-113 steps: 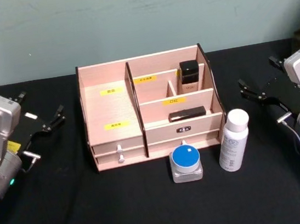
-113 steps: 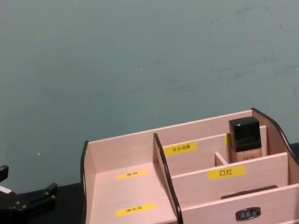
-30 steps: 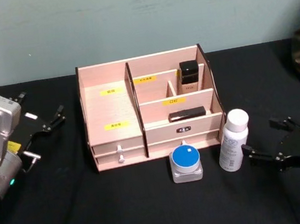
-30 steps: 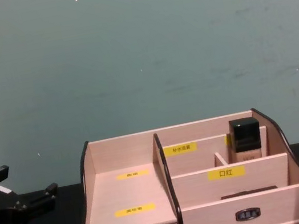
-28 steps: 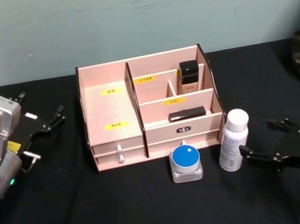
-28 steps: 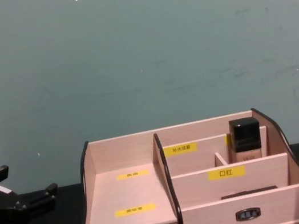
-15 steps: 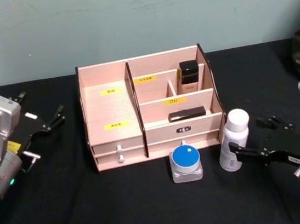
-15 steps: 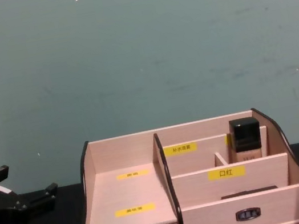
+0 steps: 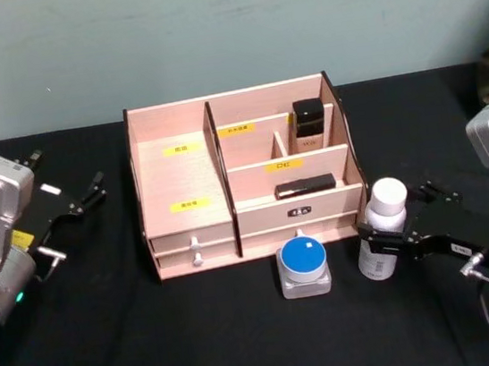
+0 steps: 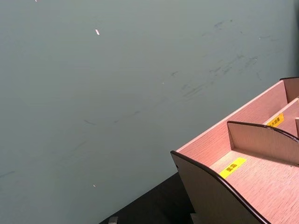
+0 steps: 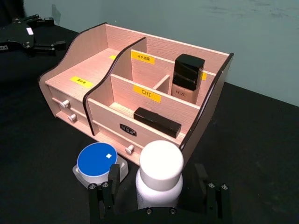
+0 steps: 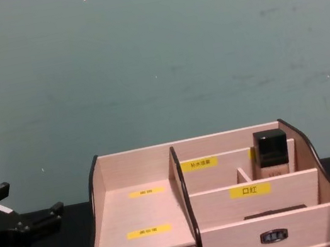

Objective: Pick up the facial cleanser and watermelon frost from the table and place them into the tiered storage box.

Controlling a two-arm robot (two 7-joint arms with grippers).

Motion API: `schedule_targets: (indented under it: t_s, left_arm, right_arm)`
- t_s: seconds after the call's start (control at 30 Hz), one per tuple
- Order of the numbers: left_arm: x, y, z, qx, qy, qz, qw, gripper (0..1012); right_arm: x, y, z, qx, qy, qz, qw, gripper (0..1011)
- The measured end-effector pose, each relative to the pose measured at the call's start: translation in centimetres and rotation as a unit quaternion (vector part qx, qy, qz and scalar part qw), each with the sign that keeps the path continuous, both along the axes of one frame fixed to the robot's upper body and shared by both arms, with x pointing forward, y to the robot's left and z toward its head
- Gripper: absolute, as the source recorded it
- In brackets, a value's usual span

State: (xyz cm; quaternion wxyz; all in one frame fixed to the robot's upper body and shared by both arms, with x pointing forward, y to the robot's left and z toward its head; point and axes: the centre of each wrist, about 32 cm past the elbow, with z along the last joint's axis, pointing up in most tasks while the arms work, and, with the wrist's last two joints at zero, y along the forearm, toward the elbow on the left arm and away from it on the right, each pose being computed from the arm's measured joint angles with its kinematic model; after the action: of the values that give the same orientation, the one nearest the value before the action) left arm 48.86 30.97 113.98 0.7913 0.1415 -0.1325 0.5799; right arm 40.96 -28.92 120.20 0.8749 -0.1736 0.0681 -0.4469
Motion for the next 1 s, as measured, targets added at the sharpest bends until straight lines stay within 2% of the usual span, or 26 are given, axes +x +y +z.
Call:
schedule_targets:
  t_s: [0.47,0.87,1.0]
  left_arm:
    - [0.00,0.00,0.00,0.000,0.000,0.000,1.0000,1001]
    - [0.00,0.00,0.00,0.000,0.000,0.000,1.0000,1001]
    - [0.00,0.00,0.00,0.000,0.000,0.000,1.0000,1001]
  right_arm:
    - [1.4,0.7,-0.6,-0.012,-0.001,0.005,0.9999,1002]
    - [1.6,0.8,-0.7,-0.017,0.000,0.004,0.9998,1002]
    - [1.5,0.8,-0.7,-0.017,0.000,0.003,0.9999,947]
